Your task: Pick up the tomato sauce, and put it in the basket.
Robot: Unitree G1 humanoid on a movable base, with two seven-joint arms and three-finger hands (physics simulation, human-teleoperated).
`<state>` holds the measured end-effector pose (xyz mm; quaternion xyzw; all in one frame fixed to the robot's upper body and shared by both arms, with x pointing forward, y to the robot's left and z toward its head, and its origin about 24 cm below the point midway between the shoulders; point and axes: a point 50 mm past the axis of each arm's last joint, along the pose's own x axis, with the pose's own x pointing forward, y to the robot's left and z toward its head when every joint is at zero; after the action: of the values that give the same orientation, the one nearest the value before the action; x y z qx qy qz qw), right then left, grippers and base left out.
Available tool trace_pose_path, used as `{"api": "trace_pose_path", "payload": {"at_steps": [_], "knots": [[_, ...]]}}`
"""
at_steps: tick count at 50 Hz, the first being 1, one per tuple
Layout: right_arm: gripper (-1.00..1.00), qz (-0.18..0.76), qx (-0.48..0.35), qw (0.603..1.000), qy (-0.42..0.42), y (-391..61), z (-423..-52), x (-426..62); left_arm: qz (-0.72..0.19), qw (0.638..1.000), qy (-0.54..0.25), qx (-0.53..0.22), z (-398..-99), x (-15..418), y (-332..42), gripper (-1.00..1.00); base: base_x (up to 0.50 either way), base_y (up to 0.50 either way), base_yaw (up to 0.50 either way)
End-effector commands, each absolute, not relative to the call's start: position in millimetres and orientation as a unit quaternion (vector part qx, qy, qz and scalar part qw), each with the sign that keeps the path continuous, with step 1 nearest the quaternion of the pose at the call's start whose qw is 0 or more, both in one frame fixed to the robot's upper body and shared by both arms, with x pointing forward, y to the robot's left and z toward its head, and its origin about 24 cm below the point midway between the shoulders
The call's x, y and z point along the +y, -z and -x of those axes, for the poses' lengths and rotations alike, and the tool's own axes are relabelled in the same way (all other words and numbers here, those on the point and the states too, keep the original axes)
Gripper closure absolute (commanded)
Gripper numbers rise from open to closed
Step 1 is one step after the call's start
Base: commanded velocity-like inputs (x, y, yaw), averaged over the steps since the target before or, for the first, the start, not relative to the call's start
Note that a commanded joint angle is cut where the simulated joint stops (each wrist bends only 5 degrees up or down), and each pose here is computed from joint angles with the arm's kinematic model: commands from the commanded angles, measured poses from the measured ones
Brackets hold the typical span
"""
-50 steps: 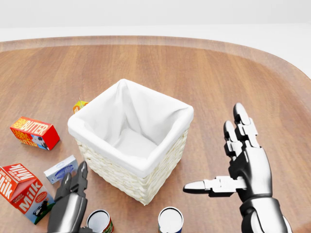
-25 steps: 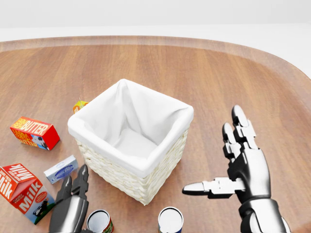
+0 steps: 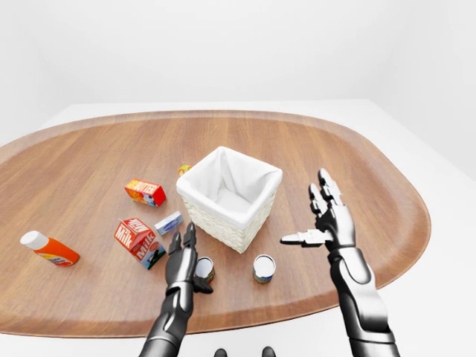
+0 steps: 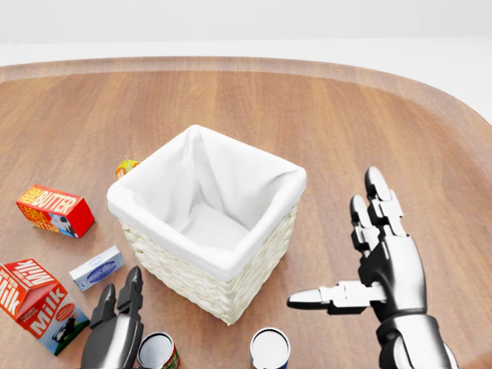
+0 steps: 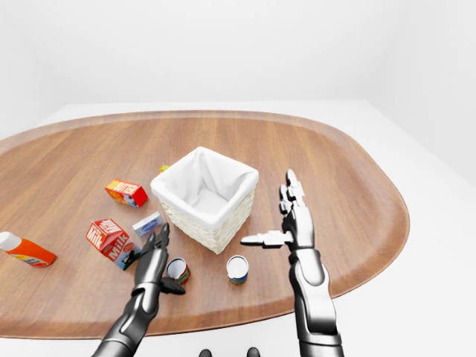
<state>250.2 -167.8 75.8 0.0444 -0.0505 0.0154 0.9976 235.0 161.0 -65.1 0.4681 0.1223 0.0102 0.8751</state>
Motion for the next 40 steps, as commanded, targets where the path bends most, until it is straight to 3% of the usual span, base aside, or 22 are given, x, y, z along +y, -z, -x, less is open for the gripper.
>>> {"api": "trace_pose_path", "payload": {"at_steps": [1,11,12,14,15,40], "knots": [[-1.00,-0.045,-0.048,0.998,-0.016,-75,-251,-167,-0.458,0.882,-0.005,0.113,-231,159,59,-1.00,0.00,0.00,0.00],[-1.00,-0.045,-0.043,0.998,-0.016,-73,-252,-167,-0.448,0.888,0.002,0.104,-228,157,52,-1.00,0.00,0.00,0.00],[-1.00,-0.045,-0.043,0.998,-0.016,-73,-252,-167,-0.448,0.888,0.002,0.103,-228,157,52,-0.53,0.00,0.00,0.00],[-1.00,-0.045,-0.044,0.998,-0.016,-73,-252,-167,-0.445,0.890,0.003,0.101,-227,157,50,0.89,0.00,0.00,0.00],[-1.00,-0.045,-0.046,0.998,-0.016,-74,-251,-167,-0.442,0.892,0.005,0.097,-226,156,47,1.00,0.00,0.00,0.00],[-1.00,-0.047,-0.054,0.997,-0.015,-77,-249,-168,-0.477,0.869,-0.015,0.128,-239,162,69,1.00,0.00,0.00,0.00]]}}
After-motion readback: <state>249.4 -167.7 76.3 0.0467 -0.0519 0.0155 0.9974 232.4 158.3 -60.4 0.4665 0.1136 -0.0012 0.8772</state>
